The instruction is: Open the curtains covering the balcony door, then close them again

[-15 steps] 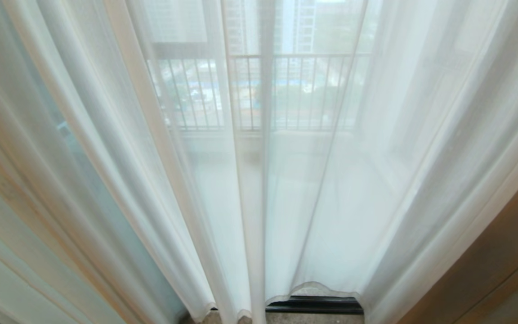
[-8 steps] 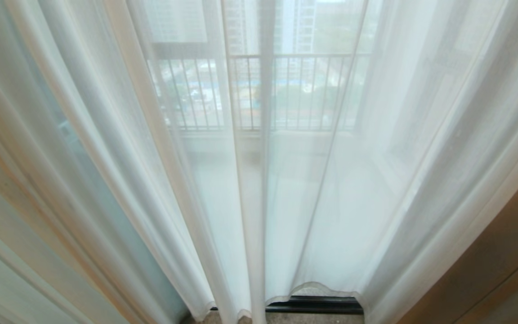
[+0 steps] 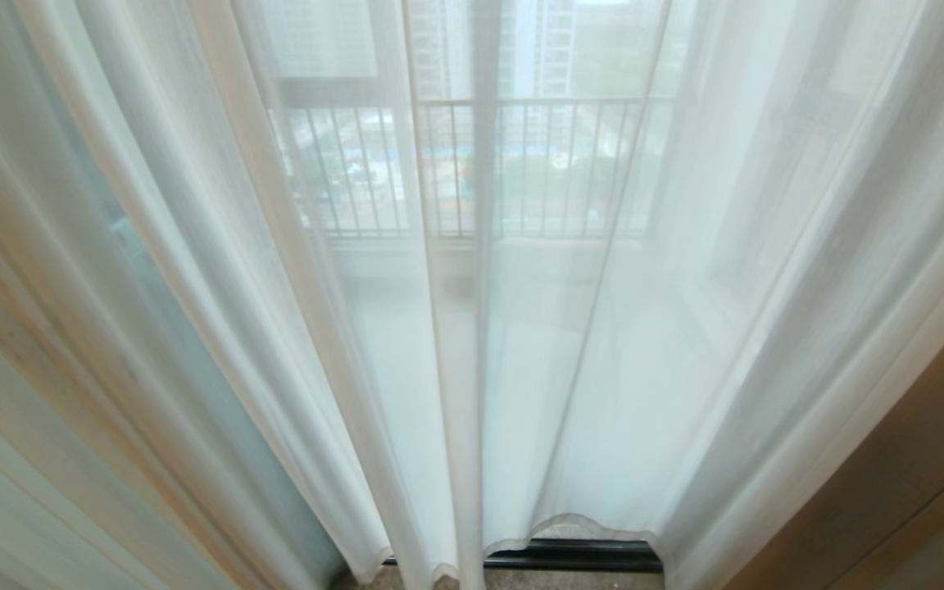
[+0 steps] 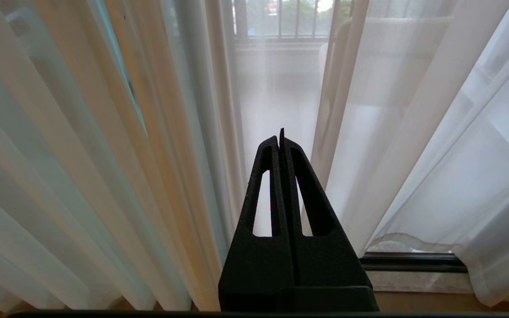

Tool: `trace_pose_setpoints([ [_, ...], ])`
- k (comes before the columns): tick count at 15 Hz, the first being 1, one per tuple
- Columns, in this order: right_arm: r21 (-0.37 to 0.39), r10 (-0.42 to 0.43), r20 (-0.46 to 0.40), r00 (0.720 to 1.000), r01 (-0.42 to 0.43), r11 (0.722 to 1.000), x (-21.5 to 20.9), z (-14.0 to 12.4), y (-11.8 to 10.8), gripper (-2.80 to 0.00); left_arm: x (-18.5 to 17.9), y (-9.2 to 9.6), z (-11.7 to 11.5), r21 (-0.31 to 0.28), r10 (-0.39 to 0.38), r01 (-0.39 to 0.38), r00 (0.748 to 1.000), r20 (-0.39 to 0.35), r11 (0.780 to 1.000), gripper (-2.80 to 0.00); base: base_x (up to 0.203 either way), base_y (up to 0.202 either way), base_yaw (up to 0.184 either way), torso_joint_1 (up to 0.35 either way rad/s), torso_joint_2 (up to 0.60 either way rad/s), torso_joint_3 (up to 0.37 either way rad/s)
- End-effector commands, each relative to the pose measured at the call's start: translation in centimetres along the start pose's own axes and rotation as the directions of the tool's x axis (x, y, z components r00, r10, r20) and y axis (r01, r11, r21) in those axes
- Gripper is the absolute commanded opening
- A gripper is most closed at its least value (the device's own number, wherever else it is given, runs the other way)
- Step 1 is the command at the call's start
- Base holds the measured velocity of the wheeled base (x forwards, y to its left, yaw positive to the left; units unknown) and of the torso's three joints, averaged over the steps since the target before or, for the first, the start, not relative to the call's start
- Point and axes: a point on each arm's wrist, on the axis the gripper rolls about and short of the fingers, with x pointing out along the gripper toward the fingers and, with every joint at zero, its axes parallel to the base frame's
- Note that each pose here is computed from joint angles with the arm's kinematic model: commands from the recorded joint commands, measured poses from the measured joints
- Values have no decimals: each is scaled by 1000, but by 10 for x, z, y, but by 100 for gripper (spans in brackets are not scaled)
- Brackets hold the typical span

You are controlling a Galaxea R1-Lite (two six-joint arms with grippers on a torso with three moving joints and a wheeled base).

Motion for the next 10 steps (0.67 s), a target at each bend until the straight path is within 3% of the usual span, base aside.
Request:
trace_pose_setpoints([
  [1,0,-1,1,1000,1,1000,0,0,0,-280,0,0,0,0,-1,1,1000,2,1000,-280,0,0,0,0,0,0],
  [10,16,-1,1,1000,1,1000,0,0,0,-280,0,0,0,2,-1,1,1000,2,1000,-280,0,0,0,0,0,0],
])
